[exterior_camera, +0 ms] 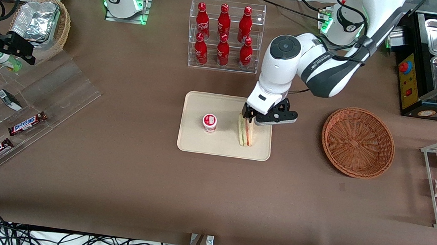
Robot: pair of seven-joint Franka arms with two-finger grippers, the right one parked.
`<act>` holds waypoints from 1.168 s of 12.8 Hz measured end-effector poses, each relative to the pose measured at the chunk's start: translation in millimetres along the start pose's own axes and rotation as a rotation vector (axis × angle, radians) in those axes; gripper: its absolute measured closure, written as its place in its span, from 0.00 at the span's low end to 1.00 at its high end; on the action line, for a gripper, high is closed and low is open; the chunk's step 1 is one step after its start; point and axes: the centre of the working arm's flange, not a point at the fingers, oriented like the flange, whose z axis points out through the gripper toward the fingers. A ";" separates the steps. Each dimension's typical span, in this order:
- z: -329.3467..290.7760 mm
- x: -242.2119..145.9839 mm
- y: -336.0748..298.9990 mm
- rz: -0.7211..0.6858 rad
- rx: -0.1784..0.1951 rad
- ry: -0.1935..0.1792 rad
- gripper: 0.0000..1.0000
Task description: Place sandwich from basket to tray
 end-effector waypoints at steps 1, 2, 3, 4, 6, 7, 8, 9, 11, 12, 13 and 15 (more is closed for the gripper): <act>-18.9 9.8 -5.7 0.034 0.016 -0.044 0.00; -42.9 24.3 -15.2 0.069 0.027 -0.090 0.00; -70.4 43.1 -31.1 0.097 0.035 -0.131 0.00; -95.3 62.0 -49.8 0.120 0.038 -0.160 0.00; -131.6 91.9 -85.6 0.162 0.041 -0.176 0.00; -141.2 101.9 -99.5 0.168 0.044 -0.169 0.00; -147.0 110.5 -113.1 0.169 0.041 -0.167 0.00; -150.5 118.8 -128.9 0.177 0.031 -0.173 0.00; -152.6 138.5 -174.7 0.233 -0.006 -0.211 0.00; -151.9 148.9 -199.4 0.263 -0.024 -0.223 0.00; -150.2 158.5 -222.8 0.284 -0.036 -0.229 0.00; -145.4 172.1 -257.7 0.296 -0.051 -0.236 0.00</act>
